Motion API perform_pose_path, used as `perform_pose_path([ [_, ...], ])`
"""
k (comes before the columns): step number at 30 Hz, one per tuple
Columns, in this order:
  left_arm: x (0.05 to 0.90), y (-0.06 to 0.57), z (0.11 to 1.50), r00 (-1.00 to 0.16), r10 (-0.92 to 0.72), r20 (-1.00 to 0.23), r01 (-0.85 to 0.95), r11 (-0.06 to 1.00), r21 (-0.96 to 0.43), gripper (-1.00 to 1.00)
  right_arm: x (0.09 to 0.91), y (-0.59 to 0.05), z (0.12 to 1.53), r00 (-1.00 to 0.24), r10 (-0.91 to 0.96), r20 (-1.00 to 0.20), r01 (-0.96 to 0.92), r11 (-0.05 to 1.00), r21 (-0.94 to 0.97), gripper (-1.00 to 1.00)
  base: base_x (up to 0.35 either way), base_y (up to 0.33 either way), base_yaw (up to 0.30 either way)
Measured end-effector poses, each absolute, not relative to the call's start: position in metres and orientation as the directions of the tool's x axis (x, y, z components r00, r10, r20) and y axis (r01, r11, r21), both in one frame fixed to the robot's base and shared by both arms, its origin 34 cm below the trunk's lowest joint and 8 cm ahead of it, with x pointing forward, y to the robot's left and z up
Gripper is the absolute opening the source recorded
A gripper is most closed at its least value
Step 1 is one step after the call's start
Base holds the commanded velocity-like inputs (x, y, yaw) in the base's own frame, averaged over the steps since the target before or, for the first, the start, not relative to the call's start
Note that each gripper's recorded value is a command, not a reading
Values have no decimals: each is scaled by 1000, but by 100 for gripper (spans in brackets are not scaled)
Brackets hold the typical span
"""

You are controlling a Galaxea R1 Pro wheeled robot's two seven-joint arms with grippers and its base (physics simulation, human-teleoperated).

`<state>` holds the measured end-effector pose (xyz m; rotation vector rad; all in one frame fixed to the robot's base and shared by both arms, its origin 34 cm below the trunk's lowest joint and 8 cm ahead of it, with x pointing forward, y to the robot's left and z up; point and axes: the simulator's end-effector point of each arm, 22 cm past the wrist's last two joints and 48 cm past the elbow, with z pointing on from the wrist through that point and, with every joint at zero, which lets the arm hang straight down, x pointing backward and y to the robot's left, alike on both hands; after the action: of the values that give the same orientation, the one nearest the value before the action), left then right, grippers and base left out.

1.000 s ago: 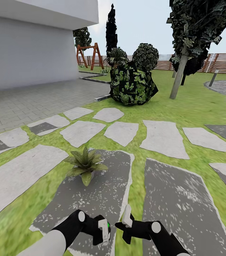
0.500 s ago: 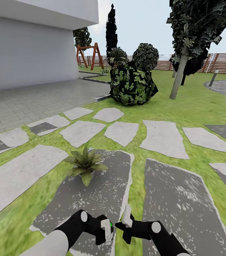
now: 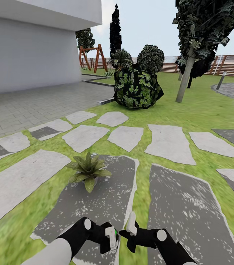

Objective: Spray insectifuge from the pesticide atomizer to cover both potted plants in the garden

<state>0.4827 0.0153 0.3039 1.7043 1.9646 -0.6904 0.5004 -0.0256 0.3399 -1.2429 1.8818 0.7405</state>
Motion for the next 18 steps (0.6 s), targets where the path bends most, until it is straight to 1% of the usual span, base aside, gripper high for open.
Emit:
perform_pose_path([
  [18,483,11,306,-127,758,-640,992,104,-73,-100,500,-26,340,-248,-498,-831,-930,362,61,-100,0,0,0],
])
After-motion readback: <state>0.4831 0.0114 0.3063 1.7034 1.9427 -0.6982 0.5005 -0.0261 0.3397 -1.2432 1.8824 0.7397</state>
